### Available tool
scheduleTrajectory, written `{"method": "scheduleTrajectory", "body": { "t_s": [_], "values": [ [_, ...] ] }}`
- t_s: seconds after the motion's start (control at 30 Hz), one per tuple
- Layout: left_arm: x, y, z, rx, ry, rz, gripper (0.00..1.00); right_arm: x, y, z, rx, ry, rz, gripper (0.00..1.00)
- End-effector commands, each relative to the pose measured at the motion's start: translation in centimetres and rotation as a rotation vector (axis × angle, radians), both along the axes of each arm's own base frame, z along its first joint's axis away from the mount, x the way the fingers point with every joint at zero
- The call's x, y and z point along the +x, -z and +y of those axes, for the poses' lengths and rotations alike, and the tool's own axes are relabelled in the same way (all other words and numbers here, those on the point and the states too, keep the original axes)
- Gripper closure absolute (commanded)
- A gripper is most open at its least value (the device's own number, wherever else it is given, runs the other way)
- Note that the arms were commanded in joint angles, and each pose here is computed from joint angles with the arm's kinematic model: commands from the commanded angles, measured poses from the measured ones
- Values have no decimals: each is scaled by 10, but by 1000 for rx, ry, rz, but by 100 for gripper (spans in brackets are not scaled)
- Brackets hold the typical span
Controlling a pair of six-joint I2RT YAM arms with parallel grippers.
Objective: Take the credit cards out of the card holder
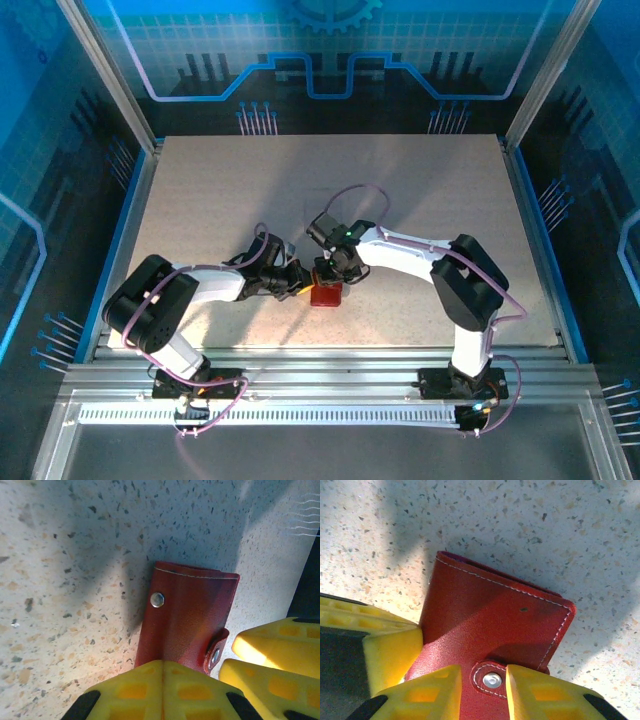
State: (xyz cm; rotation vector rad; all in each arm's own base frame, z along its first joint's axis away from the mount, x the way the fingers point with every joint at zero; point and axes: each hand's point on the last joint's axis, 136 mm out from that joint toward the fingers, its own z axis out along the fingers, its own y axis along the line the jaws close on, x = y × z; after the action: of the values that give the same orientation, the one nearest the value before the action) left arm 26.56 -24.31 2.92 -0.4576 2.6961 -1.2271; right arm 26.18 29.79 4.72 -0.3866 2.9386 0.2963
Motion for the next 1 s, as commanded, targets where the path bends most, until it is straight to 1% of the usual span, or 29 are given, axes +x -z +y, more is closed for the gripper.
{"method": "scheduleTrajectory", "body": {
  "t_s": [0.0, 0.23, 0.5, 0.67, 0.73, 0.77, 0.97],
  "values": [
    [-7, 8, 4, -5, 6, 37, 93, -5, 4, -3, -75, -32, 6, 69],
    [-8, 11, 4, -3, 8, 48, 95, -9, 14, 2, -100, -62, 27, 66],
    [-9, 14, 6, 1, 1, 60, 95, -14, 20, 0, -180, -105, 17, 66],
    [-11, 17, 8, 4, -6, 71, 95, -16, 24, -1, -222, -121, 7, 71],
    [-11, 16, 8, 1, -5, 69, 95, -17, 24, 0, -223, -130, 4, 73],
    [-11, 17, 8, 2, -3, 71, 95, -17, 24, 1, -225, -137, 4, 76],
    [-12, 17, 9, 7, -3, 76, 95, -17, 20, 4, -227, -152, -10, 83]
  ]
}}
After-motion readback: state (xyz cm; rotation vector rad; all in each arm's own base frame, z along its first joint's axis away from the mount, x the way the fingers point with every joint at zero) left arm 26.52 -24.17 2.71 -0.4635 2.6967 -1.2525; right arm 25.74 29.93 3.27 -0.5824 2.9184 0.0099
